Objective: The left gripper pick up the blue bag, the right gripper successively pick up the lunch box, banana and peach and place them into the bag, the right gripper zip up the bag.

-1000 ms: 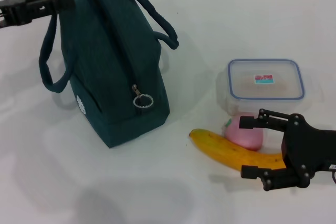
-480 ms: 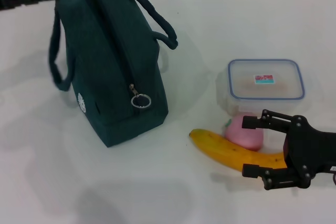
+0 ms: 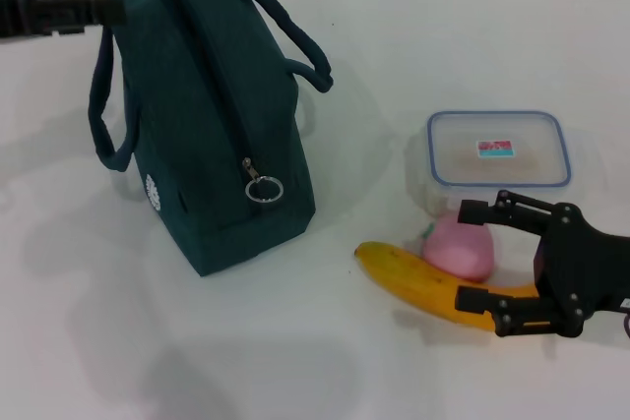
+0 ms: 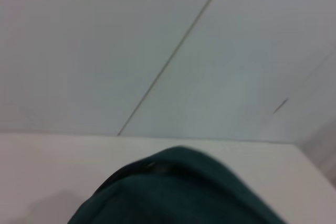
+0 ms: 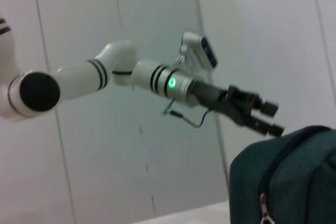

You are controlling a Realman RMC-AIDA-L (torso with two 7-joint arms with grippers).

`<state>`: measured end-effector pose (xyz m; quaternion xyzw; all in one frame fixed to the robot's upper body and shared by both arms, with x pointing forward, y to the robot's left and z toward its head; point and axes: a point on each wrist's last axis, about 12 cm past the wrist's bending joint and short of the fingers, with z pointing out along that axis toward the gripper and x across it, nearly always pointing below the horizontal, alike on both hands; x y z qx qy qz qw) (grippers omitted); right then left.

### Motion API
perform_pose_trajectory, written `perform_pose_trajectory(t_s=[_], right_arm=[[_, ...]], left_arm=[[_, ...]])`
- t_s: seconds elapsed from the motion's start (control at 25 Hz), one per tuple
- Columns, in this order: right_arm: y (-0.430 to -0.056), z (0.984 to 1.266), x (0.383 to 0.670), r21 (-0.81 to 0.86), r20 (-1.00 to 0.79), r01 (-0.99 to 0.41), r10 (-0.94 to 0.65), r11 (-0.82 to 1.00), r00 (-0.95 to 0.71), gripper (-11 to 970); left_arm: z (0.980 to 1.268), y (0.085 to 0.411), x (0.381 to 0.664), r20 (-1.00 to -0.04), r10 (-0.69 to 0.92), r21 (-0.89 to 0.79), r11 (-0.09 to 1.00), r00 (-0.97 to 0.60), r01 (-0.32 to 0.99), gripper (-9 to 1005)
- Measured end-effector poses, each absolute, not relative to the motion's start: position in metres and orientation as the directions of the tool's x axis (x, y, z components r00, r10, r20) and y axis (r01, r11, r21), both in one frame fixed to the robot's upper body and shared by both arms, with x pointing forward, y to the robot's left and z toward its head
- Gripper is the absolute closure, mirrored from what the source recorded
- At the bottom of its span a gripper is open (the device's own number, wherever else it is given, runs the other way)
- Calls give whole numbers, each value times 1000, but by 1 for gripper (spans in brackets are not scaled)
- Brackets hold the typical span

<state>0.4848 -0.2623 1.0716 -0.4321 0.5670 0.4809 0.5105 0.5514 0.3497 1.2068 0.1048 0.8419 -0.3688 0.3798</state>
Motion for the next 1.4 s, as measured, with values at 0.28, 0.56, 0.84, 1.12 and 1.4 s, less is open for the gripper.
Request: perform_pose_trajectory(t_s=[0.28,0.56,0.84,1.12,1.4], right_arm=[[-263,1067,482,118,-993,-975,14,186,-118,75],[-263,1065,480,126,-992,-973,19,195,-124,75],[-262,1064,480,129,-992,-973,21,194,-127,76],[-262,1065,480,135,-991,-972,29,192,-132,76],[-267,1064,476,143,-990,-966,47,217,-136,76]], left_arm=[[1201,344,557,-686,-120,-558,719,-718,413,108],[1195,339,559,-659,-126,-583,708,-741,399,111],[1183,322,560,-604,-74,-602,695,-794,393,134],[1174,315,565,-574,-55,-575,737,-817,355,171],[1174,313,565,-545,-98,-615,721,-833,318,371]])
